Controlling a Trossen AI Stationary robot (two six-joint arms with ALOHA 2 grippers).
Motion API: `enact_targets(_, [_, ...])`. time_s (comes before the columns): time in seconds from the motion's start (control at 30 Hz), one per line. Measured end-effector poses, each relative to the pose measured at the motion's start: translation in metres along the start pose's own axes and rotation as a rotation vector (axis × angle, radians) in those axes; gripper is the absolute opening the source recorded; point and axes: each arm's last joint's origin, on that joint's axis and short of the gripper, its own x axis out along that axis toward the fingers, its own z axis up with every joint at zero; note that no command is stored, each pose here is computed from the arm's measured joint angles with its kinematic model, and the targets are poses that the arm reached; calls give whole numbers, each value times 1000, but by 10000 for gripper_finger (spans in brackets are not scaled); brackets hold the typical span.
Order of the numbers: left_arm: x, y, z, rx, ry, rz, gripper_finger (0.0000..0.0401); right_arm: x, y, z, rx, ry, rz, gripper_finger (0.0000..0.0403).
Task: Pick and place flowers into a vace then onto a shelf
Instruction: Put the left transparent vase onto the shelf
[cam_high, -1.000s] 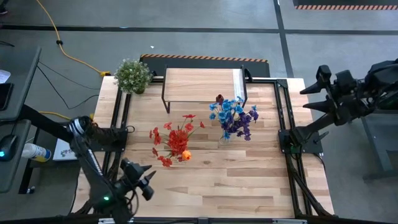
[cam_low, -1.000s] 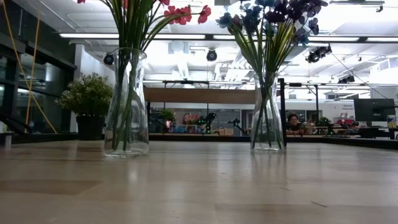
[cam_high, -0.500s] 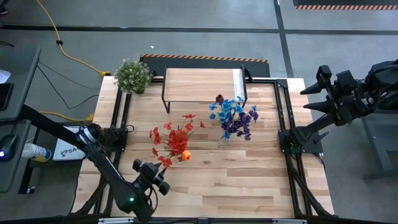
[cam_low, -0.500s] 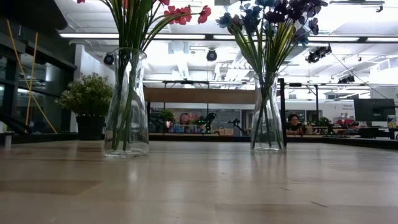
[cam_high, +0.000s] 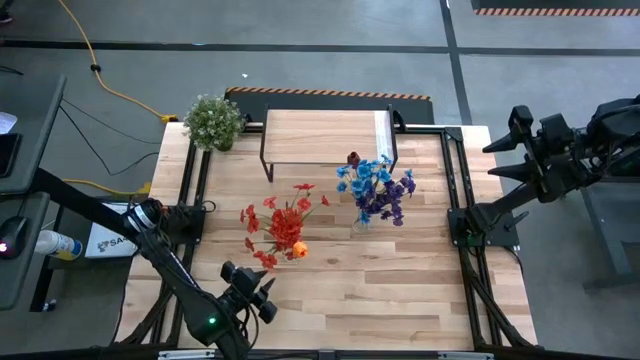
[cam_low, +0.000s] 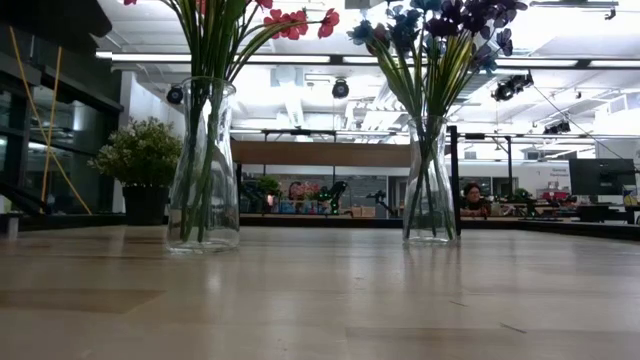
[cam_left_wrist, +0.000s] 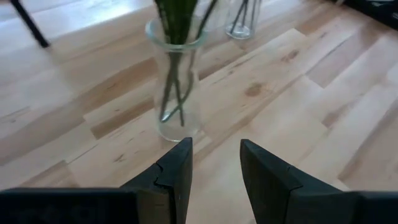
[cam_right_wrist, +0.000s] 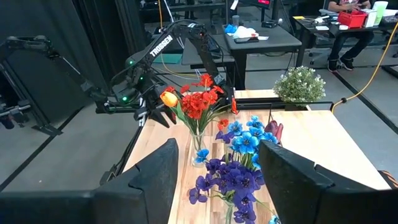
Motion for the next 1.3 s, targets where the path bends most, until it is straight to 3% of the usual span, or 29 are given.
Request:
enact_targets(0.4, [0, -4, -1, 32, -2, -26, 168, 0, 0, 0, -1, 1, 0, 213])
enact_targets(0.7, [2, -4, 1, 126, -2, -20, 168, 0, 0, 0, -1, 1, 0, 212])
enact_targets(1.3, [34, -9, 20, 34, 67, 72, 168, 0, 0, 0, -1, 1, 0, 211])
